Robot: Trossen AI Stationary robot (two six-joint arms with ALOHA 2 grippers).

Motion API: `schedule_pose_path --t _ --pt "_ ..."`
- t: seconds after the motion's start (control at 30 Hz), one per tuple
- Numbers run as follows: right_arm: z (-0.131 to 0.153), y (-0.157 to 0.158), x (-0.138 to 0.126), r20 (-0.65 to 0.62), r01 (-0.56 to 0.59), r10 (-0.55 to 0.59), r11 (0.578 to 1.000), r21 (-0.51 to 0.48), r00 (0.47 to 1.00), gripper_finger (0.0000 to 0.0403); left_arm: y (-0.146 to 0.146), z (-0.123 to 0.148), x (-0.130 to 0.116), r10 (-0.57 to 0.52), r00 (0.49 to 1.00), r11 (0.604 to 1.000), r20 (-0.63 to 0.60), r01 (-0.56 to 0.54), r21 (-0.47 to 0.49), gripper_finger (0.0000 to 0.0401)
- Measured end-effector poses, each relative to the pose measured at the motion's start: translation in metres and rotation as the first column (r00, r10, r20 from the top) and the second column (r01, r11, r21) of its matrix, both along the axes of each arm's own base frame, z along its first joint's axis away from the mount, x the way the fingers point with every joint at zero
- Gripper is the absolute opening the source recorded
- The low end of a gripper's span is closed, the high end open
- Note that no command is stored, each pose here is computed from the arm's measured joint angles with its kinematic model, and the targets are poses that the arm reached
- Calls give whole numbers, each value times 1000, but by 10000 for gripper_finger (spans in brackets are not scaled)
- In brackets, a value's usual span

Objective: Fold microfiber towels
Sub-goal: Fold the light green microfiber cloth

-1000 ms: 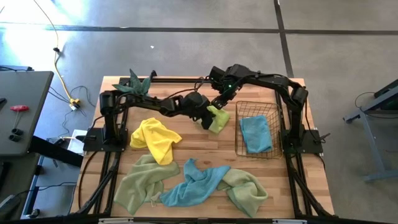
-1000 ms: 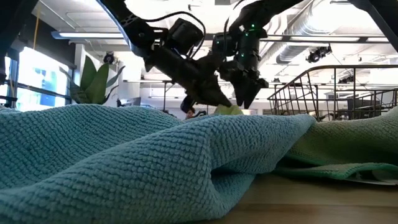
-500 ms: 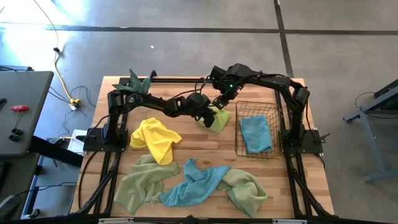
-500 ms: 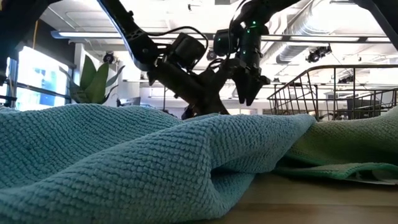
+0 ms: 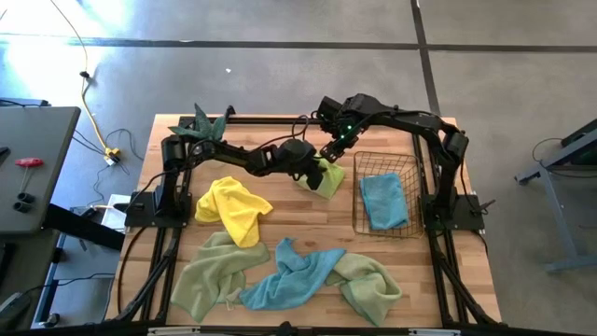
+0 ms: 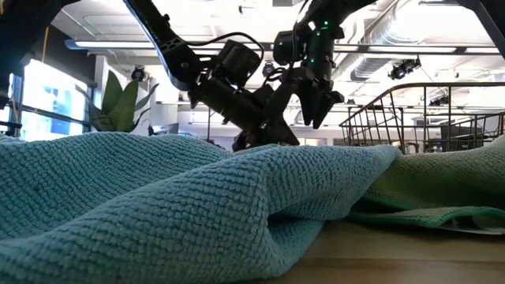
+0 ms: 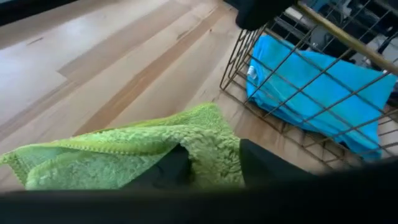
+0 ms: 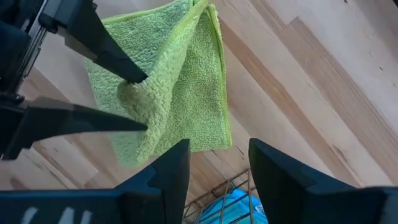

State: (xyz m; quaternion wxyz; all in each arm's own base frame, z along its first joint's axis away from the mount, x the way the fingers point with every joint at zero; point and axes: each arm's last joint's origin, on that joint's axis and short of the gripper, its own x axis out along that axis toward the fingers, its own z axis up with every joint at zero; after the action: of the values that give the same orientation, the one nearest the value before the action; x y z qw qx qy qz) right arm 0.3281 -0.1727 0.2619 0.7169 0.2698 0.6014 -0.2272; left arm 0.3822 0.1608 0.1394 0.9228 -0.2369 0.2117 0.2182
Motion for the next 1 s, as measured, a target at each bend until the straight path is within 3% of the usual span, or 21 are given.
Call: schedule_pose_path --t 0.23,0.43,0.53,0.77,1.0 --pt "0 0 -1 -8 -6 6 1000 4 1000 158 5 1 -2 6 999 997 36 -4 -75 186" --pt "0 2 -2 -26 -11 12 1000 13 1000 158 17 11 -10 -53 996 982 73 65 -179 197" --pt "0 5 0 -20 -33 33 999 6 999 158 18 14 -18 -106 994 973 16 107 -202 195" --pt "1 18 10 -10 -77 76 996 -53 997 158 -10 5 -24 -159 938 987 -309 155 -36 183" --pt "1 24 15 6 -80 81 995 -58 997 158 -33 -2 -18 -126 892 977 -434 187 101 175"
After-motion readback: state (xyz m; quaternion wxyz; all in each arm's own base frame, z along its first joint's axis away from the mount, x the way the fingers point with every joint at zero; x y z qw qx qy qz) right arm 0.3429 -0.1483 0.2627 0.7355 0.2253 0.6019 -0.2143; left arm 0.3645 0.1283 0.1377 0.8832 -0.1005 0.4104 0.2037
